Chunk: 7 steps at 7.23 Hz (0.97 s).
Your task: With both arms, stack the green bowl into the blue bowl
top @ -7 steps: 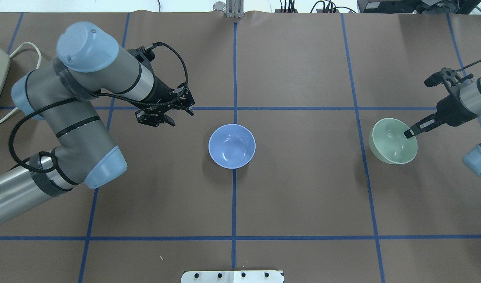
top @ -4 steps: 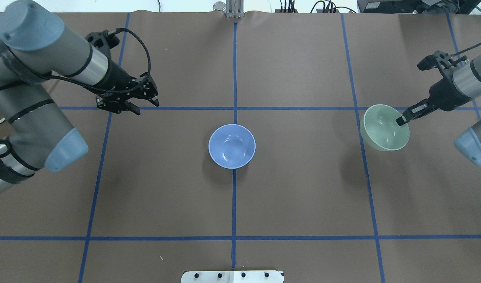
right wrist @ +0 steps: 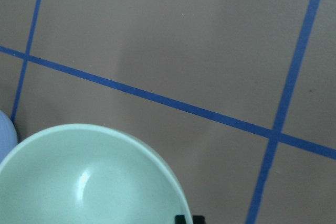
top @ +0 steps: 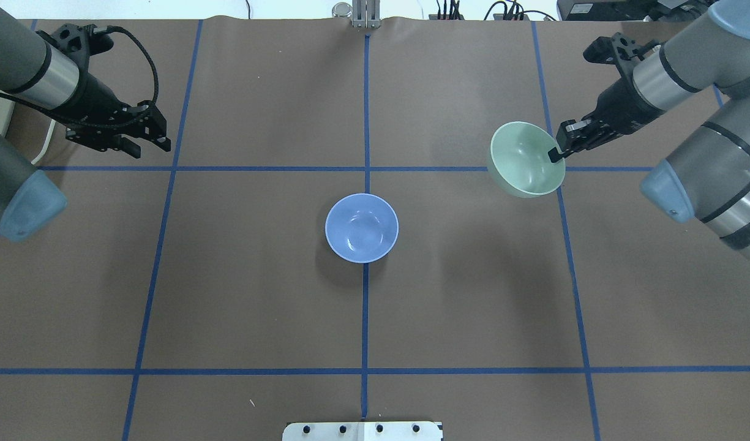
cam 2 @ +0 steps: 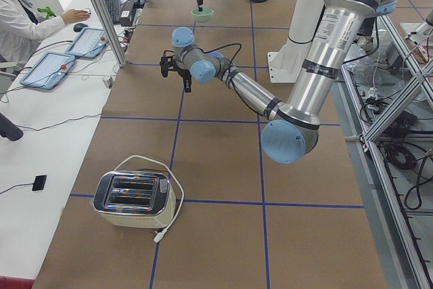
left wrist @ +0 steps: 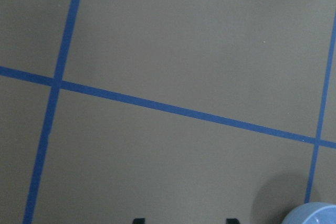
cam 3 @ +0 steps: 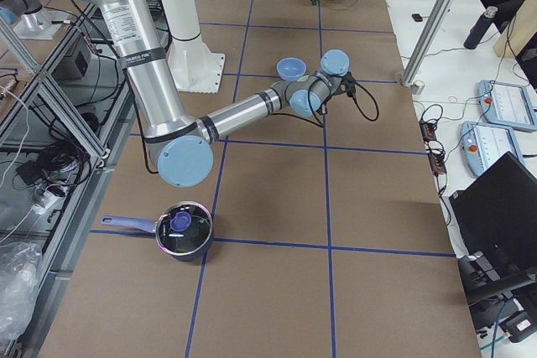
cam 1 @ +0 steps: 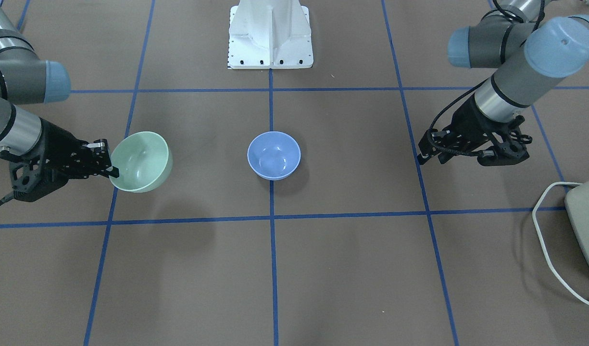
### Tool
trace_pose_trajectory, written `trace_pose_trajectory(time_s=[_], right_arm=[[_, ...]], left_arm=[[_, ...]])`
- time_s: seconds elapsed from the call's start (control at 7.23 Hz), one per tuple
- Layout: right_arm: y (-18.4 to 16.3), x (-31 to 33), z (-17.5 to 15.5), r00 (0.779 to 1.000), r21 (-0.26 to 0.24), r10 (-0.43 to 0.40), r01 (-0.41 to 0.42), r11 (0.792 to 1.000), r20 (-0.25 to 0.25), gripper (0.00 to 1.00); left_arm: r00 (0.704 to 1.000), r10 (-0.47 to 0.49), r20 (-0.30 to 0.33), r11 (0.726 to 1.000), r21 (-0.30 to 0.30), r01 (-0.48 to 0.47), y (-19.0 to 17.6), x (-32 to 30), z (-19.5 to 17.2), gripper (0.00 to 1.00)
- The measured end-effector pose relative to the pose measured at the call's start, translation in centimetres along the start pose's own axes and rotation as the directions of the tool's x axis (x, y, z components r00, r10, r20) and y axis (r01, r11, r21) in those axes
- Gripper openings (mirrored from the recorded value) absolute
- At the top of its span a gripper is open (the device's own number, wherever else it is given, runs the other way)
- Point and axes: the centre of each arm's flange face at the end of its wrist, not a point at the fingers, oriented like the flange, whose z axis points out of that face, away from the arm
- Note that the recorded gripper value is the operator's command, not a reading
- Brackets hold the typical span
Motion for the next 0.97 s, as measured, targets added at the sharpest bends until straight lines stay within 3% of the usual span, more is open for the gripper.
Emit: trace_pose_trajectory(time_s=[0.55,0.97], right_arm=[[-0.1,-13.8,6.1,0.997,0.044,0.081,-0.081,0.996,0.001,0.12],[0.7,-22.5,10.5,0.993,0.044,0.089,-0.085,0.995,-0.083,0.12]], left_arm=[[0.971,0.217,0.095,0.976,-0.014,-0.217,-2.7,-7.8,-1.5,0.60],[0.952,0.279,0.123,0.960,-0.035,-0.276,-3.4,-11.7,-1.5,0.60]])
